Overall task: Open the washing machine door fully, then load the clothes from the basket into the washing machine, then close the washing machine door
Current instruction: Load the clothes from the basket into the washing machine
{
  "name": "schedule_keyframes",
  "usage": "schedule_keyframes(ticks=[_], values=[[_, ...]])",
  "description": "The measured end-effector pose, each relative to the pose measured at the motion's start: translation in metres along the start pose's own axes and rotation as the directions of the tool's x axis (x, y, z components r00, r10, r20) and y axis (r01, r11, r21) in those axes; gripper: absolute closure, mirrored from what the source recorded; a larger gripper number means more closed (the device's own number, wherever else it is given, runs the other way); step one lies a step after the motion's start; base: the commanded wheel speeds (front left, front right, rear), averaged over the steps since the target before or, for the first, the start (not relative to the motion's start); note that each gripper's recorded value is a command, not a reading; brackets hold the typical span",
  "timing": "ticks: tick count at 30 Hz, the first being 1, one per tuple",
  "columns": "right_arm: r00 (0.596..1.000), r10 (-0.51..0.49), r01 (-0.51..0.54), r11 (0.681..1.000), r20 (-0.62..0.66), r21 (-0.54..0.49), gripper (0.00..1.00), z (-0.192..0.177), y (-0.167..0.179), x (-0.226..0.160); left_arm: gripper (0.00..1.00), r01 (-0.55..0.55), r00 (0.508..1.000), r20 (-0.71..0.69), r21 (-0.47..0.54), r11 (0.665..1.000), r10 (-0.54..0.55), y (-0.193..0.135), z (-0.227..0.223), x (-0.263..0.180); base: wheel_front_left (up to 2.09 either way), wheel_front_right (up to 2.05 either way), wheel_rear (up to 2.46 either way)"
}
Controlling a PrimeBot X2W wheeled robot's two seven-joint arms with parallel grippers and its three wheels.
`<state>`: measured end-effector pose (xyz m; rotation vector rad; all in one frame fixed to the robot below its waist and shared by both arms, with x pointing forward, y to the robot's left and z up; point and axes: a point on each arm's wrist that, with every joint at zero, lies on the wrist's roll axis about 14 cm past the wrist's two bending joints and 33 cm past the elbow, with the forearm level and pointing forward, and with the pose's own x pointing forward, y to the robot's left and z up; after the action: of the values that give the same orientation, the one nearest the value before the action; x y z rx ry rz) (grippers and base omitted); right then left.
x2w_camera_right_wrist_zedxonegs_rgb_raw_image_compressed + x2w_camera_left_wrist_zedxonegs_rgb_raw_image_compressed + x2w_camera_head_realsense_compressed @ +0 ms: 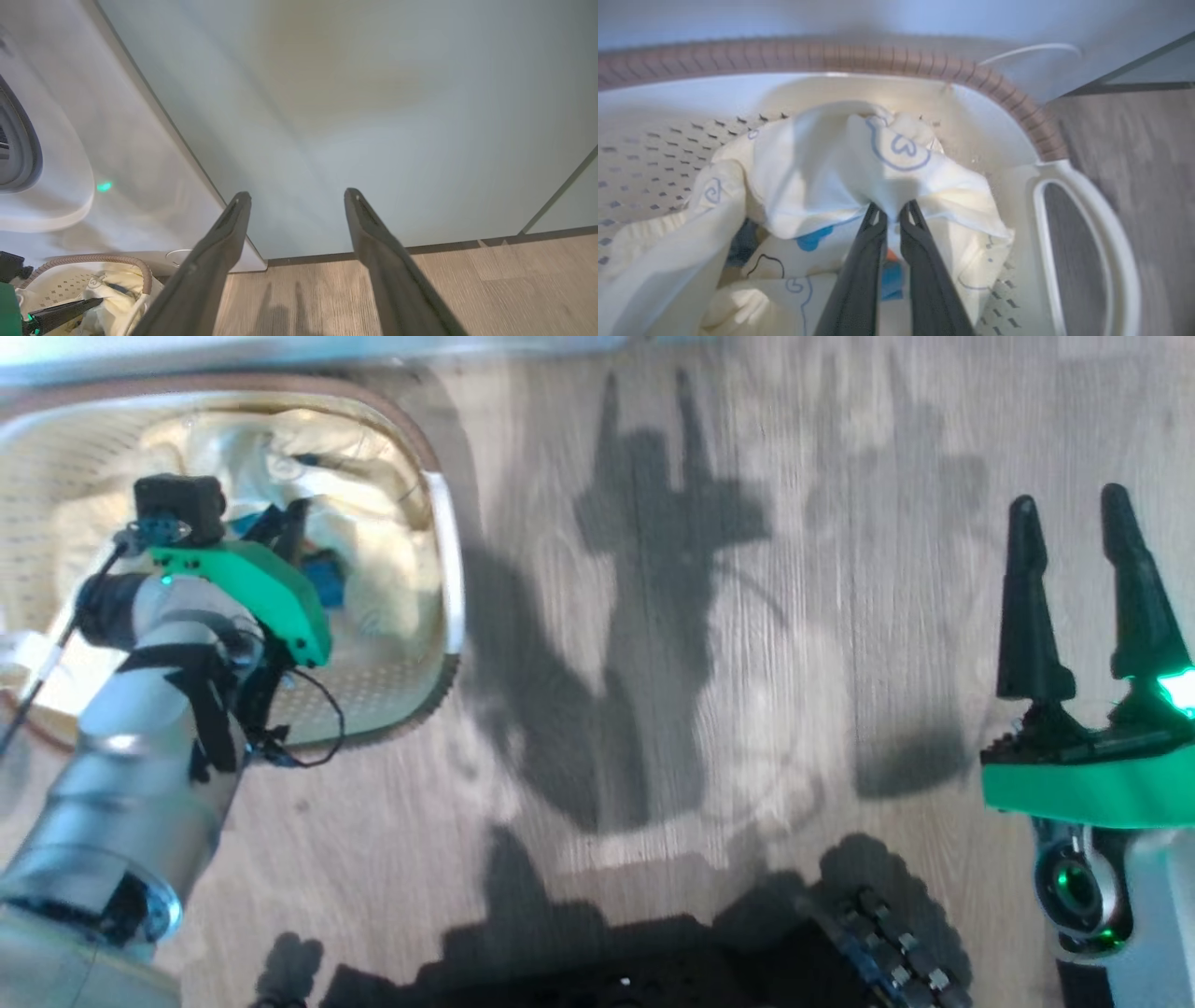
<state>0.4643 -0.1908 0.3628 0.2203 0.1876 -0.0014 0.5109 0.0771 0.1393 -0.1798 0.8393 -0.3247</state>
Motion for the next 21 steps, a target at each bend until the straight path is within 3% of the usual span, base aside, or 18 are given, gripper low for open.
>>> schedule_keyframes(ticks=[11, 21], values=[[0.996, 0.026, -0.025, 1.0, 0.08, -0.019, 0.0, 0.036, 0.013, -0.011, 1.0, -0.043, 0.961, 0.272, -0.011, 0.999, 0.044, 0.003, 0.076, -0.072, 0.0, 0.0, 0.0], [0.989, 0.062, -0.057, 0.998, 0.132, -0.036, 0.0, 0.064, 0.029, -0.033, 1.0, -0.113, 0.852, 0.514, -0.001, 0.994, 0.097, 0.001, 0.136, -0.165, 0.0, 0.0, 0.0]])
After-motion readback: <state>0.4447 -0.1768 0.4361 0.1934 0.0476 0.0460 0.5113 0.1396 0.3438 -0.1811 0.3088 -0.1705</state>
